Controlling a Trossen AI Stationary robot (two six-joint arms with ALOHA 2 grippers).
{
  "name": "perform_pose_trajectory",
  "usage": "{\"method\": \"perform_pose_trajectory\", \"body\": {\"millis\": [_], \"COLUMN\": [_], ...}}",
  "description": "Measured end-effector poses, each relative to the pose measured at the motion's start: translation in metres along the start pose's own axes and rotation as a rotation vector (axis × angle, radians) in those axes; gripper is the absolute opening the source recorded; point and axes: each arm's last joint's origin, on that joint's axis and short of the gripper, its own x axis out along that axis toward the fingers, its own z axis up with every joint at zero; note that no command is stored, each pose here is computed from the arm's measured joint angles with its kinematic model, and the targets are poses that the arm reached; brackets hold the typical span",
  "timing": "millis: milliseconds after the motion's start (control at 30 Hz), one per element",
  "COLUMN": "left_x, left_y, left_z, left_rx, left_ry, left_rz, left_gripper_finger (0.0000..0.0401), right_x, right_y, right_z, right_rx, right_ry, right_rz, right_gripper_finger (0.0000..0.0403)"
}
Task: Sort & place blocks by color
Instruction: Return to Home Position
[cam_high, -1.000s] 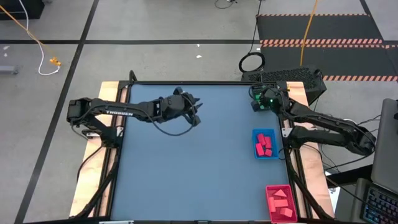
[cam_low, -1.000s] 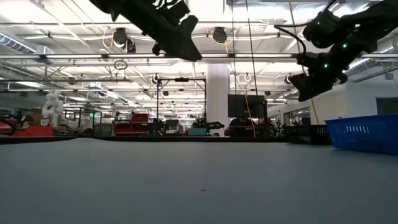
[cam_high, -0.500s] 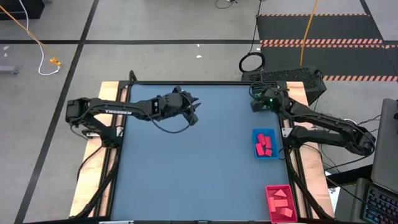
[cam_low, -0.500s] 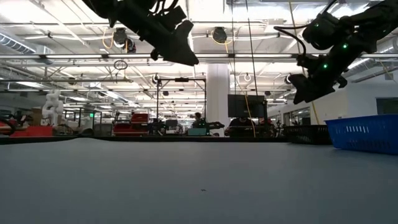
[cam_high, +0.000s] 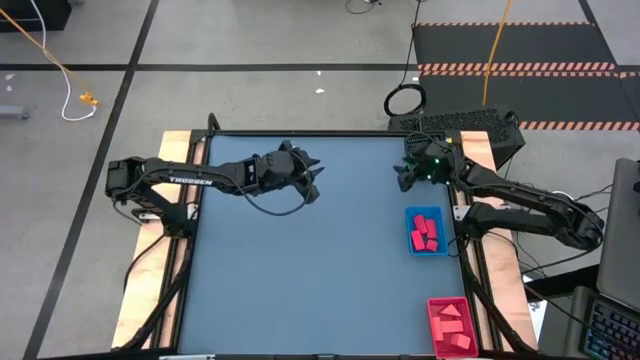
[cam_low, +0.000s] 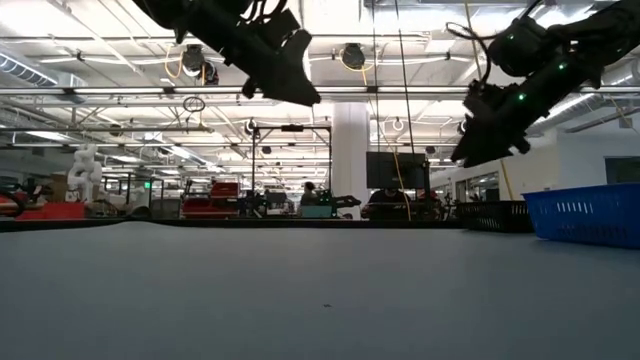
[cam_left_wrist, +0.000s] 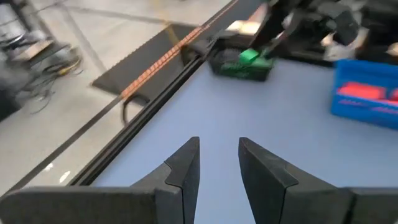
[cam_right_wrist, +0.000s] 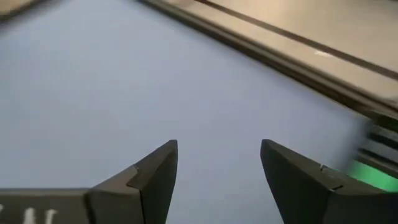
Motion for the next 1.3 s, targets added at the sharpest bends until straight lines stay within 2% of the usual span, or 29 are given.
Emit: {"method": "perform_pose_trajectory", "body": {"millis": [67, 200, 300, 400, 500, 633, 700, 967, 1133, 1300], "left_x": [0.0, 0.001, 0.0, 0.0, -0.002, -0.007, -0.012, -0.034, -0.048, -0.062], "left_y": [-0.003, -0.011, -0.015, -0.018, -0.02, -0.012, -0.007, -0.005, -0.015, -0.03], "left_z": [0.003, 0.009, 0.015, 0.014, 0.009, -0.001, 0.002, 0.0, 0.0, 0.0], "left_rx": [0.019, 0.028, 0.027, 0.024, 0.017, -0.013, -0.02, -0.063, -0.048, -0.052], "left_ry": [-0.03, -0.103, -0.172, -0.209, -0.29, -0.303, -0.338, -0.346, -0.345, -0.335], "left_rz": [-0.059, -0.258, -0.393, -0.469, -0.489, -0.475, -0.464, -0.407, -0.425, -0.409], "left_gripper_finger": [0.0113, 0.0113, 0.0113, 0.0113, 0.0113, 0.0113, 0.0113, 0.0113, 0.0113, 0.0113], "right_x": [0.001, -0.002, -0.007, -0.012, -0.017, -0.026, -0.03, -0.044, -0.054, -0.057], "right_y": [0.006, 0.023, 0.035, 0.049, 0.062, 0.081, 0.089, 0.113, 0.119, 0.12], "right_z": [0.0, 0.003, 0.001, -0.002, -0.006, -0.015, -0.02, -0.04, -0.033, -0.026], "right_rx": [-0.015, -0.057, -0.073, -0.099, -0.136, -0.215, -0.246, -0.378, -0.41, -0.38], "right_ry": [-0.029, -0.156, -0.251, -0.305, -0.319, -0.308, -0.299, -0.322, -0.395, -0.461], "right_rz": [0.133, 0.442, 0.579, 0.669, 0.708, 0.795, 0.825, 0.739, 0.76, 0.774], "right_gripper_finger": [0.0222, 0.0219, 0.0216, 0.0213, 0.021, 0.0207, 0.0207, 0.0207, 0.0207, 0.0207]}}
